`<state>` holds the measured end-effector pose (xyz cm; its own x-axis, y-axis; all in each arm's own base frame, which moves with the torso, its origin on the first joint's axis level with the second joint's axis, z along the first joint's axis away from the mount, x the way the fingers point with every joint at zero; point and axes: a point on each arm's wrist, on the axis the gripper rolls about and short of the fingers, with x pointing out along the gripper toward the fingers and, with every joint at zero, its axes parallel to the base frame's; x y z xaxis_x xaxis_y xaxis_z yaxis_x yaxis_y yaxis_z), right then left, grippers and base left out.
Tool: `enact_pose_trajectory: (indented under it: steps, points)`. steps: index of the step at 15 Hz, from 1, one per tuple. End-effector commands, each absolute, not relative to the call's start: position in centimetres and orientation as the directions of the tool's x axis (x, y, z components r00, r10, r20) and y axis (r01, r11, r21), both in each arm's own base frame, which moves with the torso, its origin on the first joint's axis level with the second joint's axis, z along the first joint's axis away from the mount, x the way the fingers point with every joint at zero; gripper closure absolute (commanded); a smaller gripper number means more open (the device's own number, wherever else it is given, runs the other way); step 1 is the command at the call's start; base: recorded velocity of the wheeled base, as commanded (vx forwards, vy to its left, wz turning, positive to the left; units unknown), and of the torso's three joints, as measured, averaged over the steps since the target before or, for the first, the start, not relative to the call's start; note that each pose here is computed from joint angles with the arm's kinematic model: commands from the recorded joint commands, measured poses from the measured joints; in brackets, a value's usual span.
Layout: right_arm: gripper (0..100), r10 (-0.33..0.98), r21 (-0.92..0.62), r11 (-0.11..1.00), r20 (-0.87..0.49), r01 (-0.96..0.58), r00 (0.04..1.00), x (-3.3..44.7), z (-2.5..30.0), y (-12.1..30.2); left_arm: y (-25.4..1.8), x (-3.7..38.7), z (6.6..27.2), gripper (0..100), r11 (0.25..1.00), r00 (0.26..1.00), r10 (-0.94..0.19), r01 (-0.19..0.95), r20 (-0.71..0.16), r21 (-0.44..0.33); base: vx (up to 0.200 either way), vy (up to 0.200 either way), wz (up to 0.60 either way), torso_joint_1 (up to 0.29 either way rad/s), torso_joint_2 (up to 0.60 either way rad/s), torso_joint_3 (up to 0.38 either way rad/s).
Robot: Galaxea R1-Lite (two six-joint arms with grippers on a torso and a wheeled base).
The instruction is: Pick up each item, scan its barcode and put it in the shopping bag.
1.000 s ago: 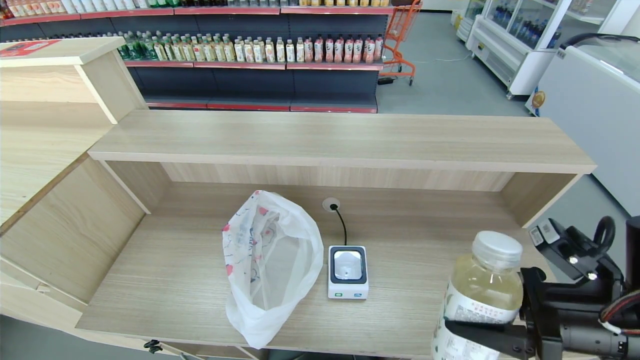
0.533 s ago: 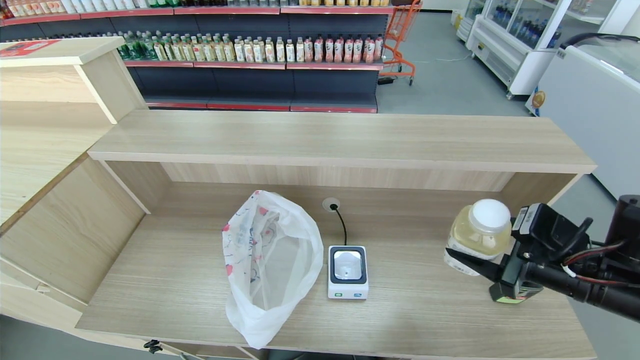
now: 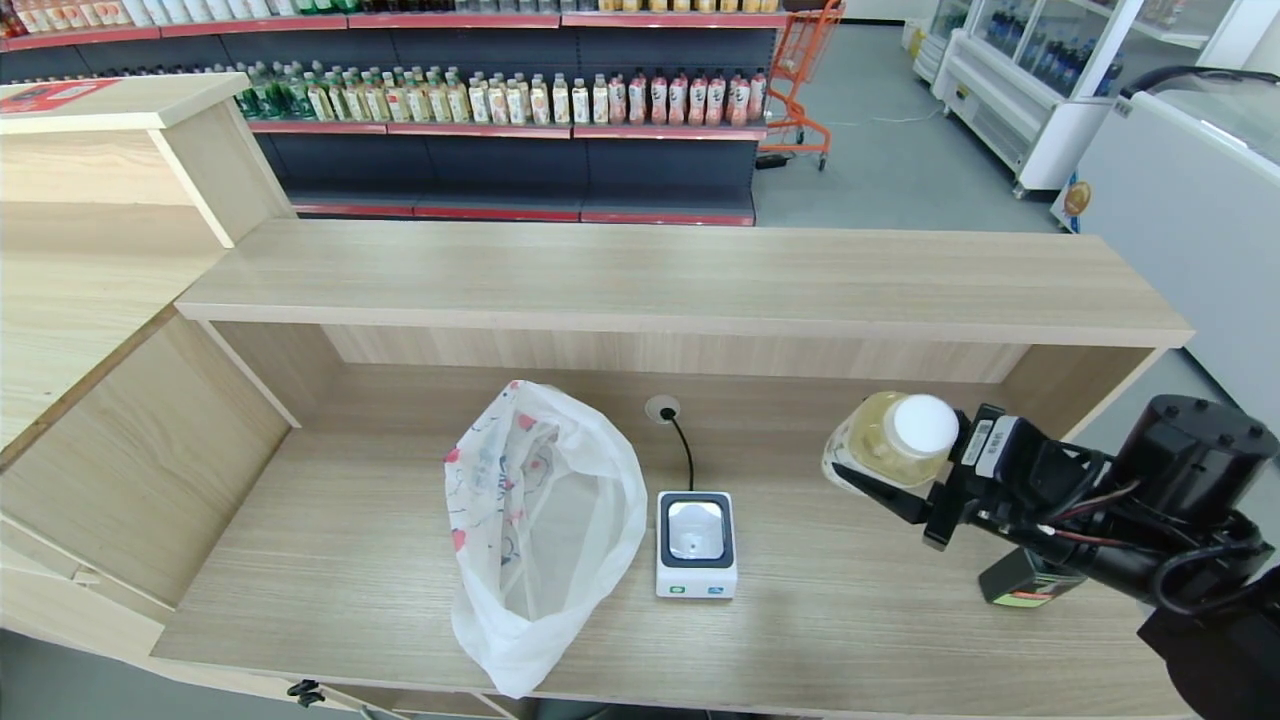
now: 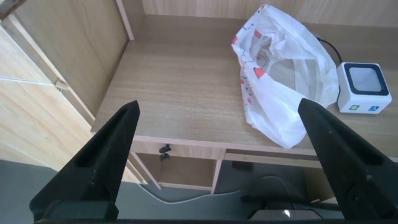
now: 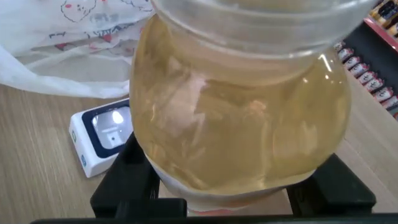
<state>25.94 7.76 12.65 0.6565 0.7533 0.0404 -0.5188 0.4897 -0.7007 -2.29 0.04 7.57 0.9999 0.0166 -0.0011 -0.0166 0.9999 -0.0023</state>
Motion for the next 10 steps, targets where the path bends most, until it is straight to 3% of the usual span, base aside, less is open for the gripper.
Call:
enact_pose_trajectory:
  steps: [1, 7, 10]
  points:
    - [100, 0.755, -0.704, 0.469, 0.008, -0.533, 0.655, 26.5, 11.5, 7.9, 0.0, -2.3, 7.6, 0, 1.000, 1.000, 0.017, -0.017, -0.002, 0.000, 0.000, 0.000, 0.00, 0.000, 0.00, 0.000]
    - [100, 0.784, -0.734, 0.436, 0.025, -0.521, 0.621, 26.9, 11.8, 8.9, 0.0, -2.3, 7.6, 0, 1.000, 1.000, 0.017, -0.017, -0.002, 0.000, 0.000, 0.000, 0.00, 0.000, 0.00, 0.000]
    - [100, 0.798, -0.736, 0.423, 0.027, -0.529, 0.601, 26.8, 11.8, 8.9, 0.0, -2.3, 7.5, 0, 1.000, 1.000, 0.017, -0.017, -0.002, -0.005, 0.000, 0.200, 0.00, -0.007, 0.00, 0.002]
